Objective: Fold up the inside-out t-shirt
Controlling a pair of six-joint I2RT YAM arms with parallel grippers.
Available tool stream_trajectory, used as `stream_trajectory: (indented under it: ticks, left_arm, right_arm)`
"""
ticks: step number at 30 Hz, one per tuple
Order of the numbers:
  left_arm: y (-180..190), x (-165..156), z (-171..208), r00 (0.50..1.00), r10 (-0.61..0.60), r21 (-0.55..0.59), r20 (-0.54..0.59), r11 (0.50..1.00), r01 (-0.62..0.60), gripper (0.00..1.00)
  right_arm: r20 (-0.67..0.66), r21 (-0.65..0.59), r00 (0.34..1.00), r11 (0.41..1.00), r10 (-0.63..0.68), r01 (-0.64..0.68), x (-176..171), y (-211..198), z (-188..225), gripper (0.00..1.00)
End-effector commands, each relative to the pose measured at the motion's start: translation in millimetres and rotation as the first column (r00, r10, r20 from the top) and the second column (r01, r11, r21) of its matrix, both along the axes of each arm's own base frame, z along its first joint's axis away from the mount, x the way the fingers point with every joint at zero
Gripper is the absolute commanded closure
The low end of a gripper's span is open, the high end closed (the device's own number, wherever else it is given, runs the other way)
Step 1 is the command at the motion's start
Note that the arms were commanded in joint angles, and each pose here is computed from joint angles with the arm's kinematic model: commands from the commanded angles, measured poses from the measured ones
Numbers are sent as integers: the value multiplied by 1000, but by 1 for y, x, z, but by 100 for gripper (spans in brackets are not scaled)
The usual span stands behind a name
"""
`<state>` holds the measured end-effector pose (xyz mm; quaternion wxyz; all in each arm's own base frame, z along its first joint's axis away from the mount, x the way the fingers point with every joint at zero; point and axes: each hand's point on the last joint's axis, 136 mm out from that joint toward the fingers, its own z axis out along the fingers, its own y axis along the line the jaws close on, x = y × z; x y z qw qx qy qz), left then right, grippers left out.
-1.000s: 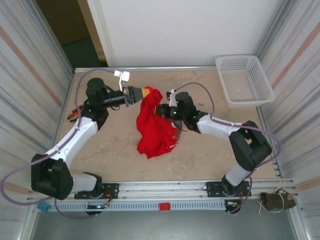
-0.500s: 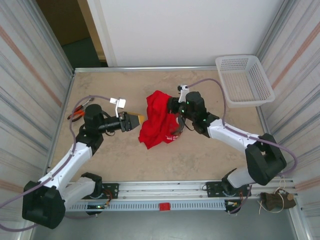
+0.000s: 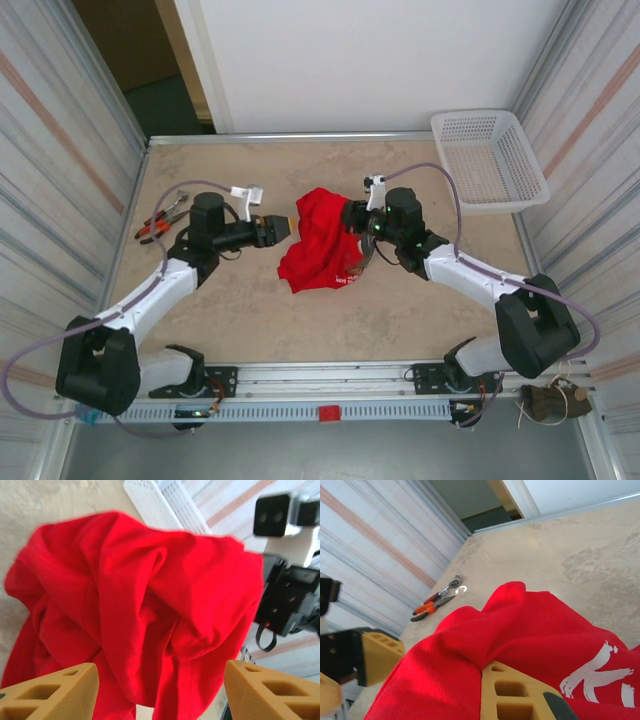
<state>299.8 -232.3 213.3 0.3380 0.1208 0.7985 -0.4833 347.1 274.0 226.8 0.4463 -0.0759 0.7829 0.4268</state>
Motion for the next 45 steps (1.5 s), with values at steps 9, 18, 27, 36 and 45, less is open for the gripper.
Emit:
stream_trajectory:
  ticks: [9,18,27,36,45]
  left_arm:
    - [-33,28,-4,998,-25,9,57,1000,25,41]
    - [-60,44,20,990,-119,-90,79,988,126,100]
    - [-42,7,116,939,-226,-268,260,917,295,100]
    - [-39,0,155,908,-272,-323,320,869,374,100]
    - [-40,2,154,905,-293,-308,307,870,386,100]
  right_arm:
    - [46,98,999,995,24,-28,-9,-2,33,100]
    - [28,89,1000,996,-5,3,-10,-9,22,100]
    - [-77,6,981,984,-176,177,19,-49,-23,100]
    - [-203,-241,954,956,-219,168,14,-70,-61,45]
    - [29,-243,993,963,-114,118,-62,-63,35,33]
